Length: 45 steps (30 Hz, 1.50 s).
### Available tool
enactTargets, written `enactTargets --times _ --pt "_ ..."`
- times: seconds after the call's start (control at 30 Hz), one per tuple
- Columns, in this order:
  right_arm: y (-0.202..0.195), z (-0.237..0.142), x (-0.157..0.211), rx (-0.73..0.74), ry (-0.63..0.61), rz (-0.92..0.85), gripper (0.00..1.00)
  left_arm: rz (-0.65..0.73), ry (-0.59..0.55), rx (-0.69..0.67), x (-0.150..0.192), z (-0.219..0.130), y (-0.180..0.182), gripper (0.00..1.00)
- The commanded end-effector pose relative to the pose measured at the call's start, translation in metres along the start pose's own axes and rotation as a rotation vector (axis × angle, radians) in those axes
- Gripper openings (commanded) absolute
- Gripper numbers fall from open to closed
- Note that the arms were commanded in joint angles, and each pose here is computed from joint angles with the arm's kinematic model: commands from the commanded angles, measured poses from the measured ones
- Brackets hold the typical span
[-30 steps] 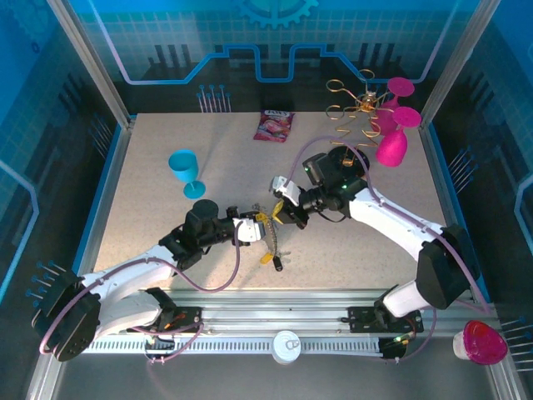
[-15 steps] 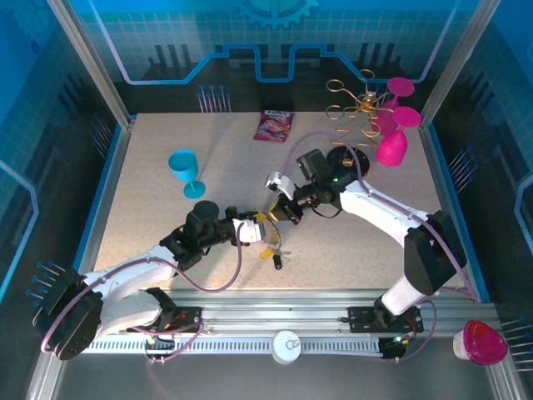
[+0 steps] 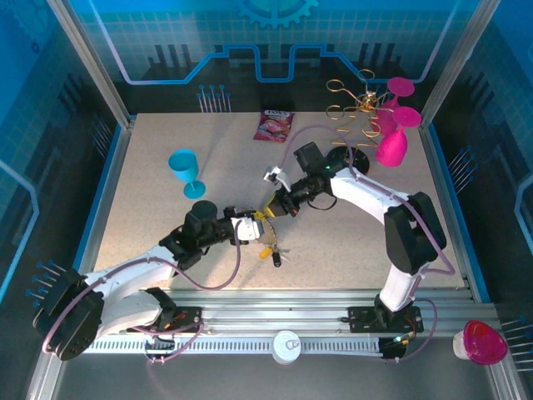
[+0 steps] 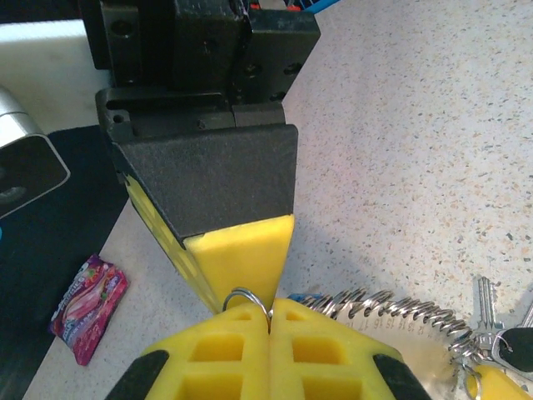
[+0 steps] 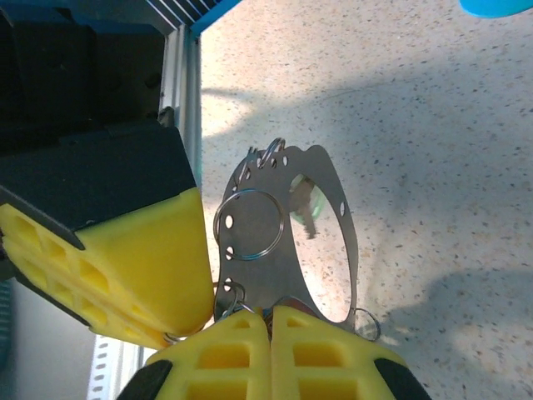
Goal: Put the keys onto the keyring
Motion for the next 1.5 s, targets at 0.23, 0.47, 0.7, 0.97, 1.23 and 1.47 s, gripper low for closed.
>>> enactTargets --times 0.23,0.47,0.7,0.97,1.23,1.47 --pt "-0.029 -0.004 -0.029 -0.127 -0.11 0.002 0.0 -0.029 -0.257 0.067 -0.044 -0.003 -0.005 0.0" --pt "-0.031 -0.018 -0.022 -0.037 -0.14 -0.019 0.0 -0.069 -0.242 -0.024 -0.037 -0.007 0.007 0.0" --pt "-0.017 -0.05 -0.001 0.165 -0.177 -0.107 0.0 -0.142 -0.256 -0.05 -0.036 -0.012 0.01 0.0" --pt "0.013 -0.058 0.018 0.236 -0.157 -0.195 0.0 -0.186 -0.275 -0.028 -0.035 -0.011 0.01 0.0" --pt "0.029 -0.069 0.029 0.344 -0.141 -0.259 0.0 -0.226 -0.289 -0.018 -0.036 -0.013 0.015 0.0" --pt "0.058 -0.063 0.039 0.284 -0.125 -0.36 0.0 -0.243 -0.302 0.016 -0.038 -0.011 0.013 0.0"
Point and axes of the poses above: each hand's point on the last joint's axis, 136 mm out from that joint toward the fingers, its own z axis out along the fingers, its own y axis along the line the jaws close on, x = y × z, the point moved 3 cm from there along -z, back along the fingers, and after that the axes turned 6 degrees about z, right-handed, at the moved point
